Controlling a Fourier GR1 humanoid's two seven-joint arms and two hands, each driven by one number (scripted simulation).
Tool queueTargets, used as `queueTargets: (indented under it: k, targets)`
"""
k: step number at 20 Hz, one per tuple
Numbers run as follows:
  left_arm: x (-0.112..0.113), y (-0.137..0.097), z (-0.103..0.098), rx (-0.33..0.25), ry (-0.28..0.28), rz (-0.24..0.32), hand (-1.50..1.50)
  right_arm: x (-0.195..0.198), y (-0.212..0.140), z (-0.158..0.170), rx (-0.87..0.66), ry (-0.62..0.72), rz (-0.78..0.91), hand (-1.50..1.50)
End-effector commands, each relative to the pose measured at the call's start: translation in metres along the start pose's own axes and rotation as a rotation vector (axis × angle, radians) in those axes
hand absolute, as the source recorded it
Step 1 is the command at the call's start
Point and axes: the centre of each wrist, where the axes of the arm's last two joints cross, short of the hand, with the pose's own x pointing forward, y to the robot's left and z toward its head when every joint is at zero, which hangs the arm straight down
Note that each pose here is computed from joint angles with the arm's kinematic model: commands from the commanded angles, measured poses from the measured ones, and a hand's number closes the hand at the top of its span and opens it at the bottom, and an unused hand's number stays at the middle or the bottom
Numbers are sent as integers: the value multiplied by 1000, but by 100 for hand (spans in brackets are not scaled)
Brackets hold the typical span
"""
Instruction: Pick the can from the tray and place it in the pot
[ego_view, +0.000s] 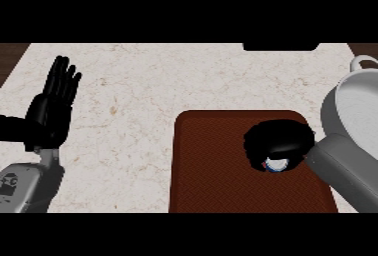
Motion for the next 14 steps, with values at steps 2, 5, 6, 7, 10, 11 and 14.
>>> queueTargets:
  k: [2, 5, 6, 7, 10, 11, 14]
  targets:
    - [-6, 29, 10, 67, 16, -23, 0, 39, 32, 1, -122, 229, -63, 150]
    - [-15, 33, 17, 131, 60, -46, 0, 63, 84, 14, -178, 449, -162, 150]
    - [-16, 44, 19, 168, 55, -55, 0, 72, 90, 17, -204, 493, -153, 150]
    - [-14, 46, 19, 163, 57, -55, 0, 73, 80, 18, -274, 557, -122, 150]
    - [-18, 56, 28, 200, 79, -57, 0, 90, 71, 24, -431, 680, -46, 150]
    - [-11, 48, 21, 179, 54, -49, 0, 93, 63, 29, -475, 730, -14, 150]
    - [-12, 50, 26, 170, 61, -69, 0, 112, 40, 31, -609, 799, 25, 150]
